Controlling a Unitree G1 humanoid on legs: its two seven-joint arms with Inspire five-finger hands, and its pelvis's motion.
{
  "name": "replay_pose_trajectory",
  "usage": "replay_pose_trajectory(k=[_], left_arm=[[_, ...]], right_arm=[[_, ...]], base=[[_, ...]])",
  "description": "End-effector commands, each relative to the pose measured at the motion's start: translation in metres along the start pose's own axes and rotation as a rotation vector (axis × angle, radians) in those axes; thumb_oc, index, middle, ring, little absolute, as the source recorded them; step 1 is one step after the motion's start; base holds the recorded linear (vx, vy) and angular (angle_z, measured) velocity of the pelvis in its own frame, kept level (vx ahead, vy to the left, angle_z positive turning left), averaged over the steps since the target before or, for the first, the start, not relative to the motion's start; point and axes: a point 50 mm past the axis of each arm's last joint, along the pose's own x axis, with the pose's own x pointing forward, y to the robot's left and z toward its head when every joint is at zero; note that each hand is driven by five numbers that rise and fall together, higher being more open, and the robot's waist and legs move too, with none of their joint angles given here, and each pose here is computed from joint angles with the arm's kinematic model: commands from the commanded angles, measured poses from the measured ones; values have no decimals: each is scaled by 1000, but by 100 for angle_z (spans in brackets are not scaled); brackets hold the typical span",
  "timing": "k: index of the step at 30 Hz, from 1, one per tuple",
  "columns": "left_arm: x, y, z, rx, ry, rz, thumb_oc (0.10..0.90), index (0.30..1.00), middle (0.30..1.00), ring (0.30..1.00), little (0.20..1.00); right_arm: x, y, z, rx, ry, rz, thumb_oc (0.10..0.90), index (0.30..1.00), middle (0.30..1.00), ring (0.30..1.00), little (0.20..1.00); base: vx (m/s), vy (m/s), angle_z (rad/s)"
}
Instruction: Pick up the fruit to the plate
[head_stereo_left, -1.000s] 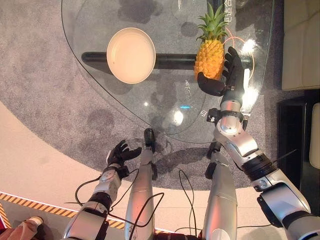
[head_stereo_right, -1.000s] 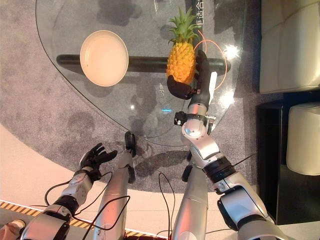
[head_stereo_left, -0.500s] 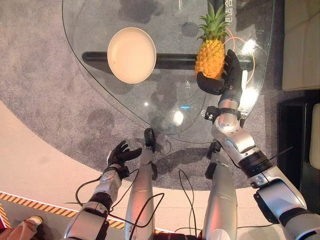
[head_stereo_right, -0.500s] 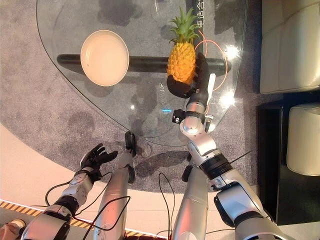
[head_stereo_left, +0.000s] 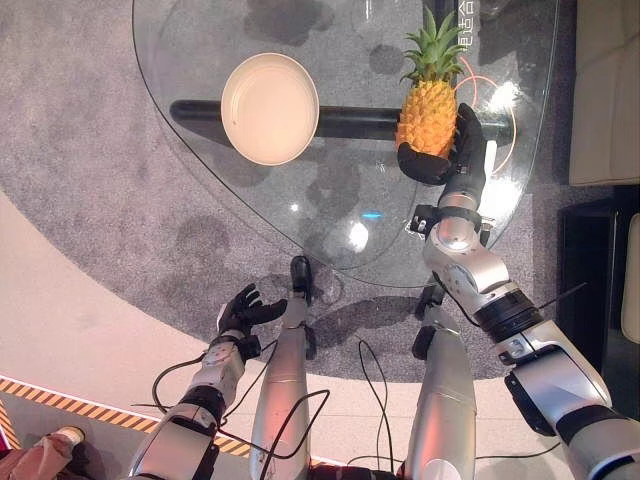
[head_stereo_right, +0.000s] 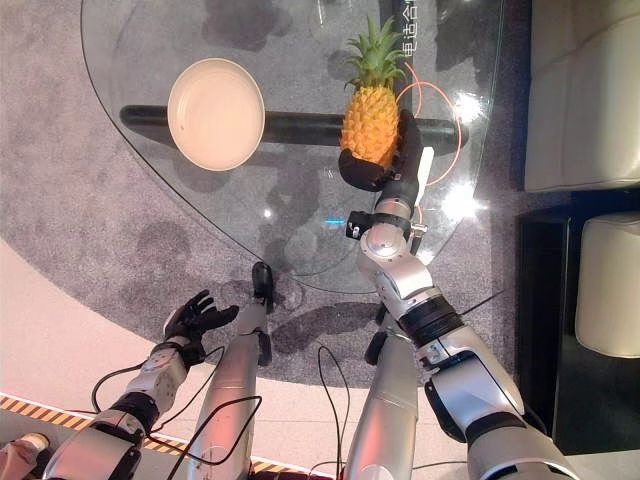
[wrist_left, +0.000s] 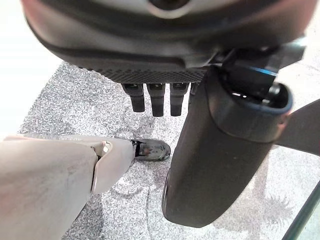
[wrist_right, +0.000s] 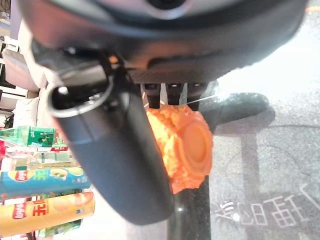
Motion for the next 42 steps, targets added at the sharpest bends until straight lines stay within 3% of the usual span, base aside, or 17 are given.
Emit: replay_pose_trajectory(k=[1,11,22,33,42], left_arm=[[-9,18,-22,45,51,37,800,900,900,900,900],[-8,19,-17,-67,22,46,800,900,900,900,900],[-4,29,13,-336,-115,120,800,900,900,900,900],[-7,50,80,-518,-395,353,800,900,900,900,900],[-23,43,155,-599,-705,410,800,900,900,900,900]], right_arm=[[3,11,37,44,-123,36,100,300,300,300,200],[8,6,36,27,-123,20,100,300,300,300,200],[8,-2,47,-75,-240,-19,100,300,300,300,200],[3,-8,75,-190,-473,-81,100,300,300,300,200],[-10,-4,97,-209,-677,-58,100,300,300,300,200]], base=[[0,0,0],[0,0,0],[-11,6,0],[-17,2,0],[0,0,0]])
